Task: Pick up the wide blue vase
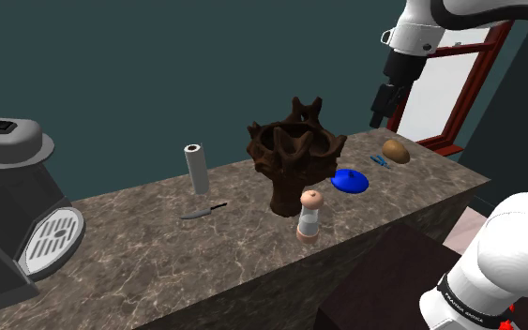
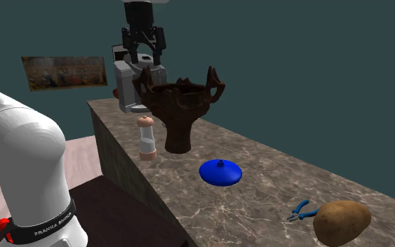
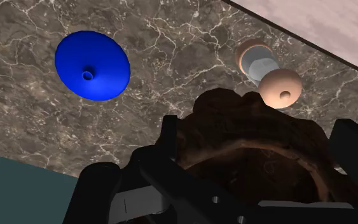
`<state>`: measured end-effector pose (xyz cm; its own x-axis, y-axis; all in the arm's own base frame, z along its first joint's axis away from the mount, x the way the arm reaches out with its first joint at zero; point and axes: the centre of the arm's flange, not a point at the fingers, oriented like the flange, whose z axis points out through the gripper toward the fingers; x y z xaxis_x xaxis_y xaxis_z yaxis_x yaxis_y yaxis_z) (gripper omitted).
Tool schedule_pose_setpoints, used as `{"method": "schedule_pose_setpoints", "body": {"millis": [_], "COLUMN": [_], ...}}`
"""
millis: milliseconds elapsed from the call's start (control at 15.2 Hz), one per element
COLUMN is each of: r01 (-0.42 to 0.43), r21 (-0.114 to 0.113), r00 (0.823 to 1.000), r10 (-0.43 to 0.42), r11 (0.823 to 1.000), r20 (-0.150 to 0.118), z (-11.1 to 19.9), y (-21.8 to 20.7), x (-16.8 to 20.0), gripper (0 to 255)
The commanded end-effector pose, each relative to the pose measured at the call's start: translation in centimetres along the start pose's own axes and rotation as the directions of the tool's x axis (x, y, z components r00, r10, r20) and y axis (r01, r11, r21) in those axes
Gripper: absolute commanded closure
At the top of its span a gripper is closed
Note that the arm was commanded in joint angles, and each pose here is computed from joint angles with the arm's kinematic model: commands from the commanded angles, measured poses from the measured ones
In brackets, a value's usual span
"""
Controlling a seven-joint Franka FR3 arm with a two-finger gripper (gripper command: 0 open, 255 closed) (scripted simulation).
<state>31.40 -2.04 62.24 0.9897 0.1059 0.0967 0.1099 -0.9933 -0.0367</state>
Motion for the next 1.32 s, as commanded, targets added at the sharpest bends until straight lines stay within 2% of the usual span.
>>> {"method": "schedule_pose_setpoints", "body": {"millis": [0, 1254], "r01": [0.000, 0.078], "r21": [0.000, 0.029], "r00": [1.000, 0.995], "r10": [0.000, -0.080], "r11": [1.000, 0.997], "r20": [0.000, 0.067], "z": [0.0, 19.0], "y": [0.0, 15.6], "x": [0.0, 7.2], "gripper": [0, 0]}}
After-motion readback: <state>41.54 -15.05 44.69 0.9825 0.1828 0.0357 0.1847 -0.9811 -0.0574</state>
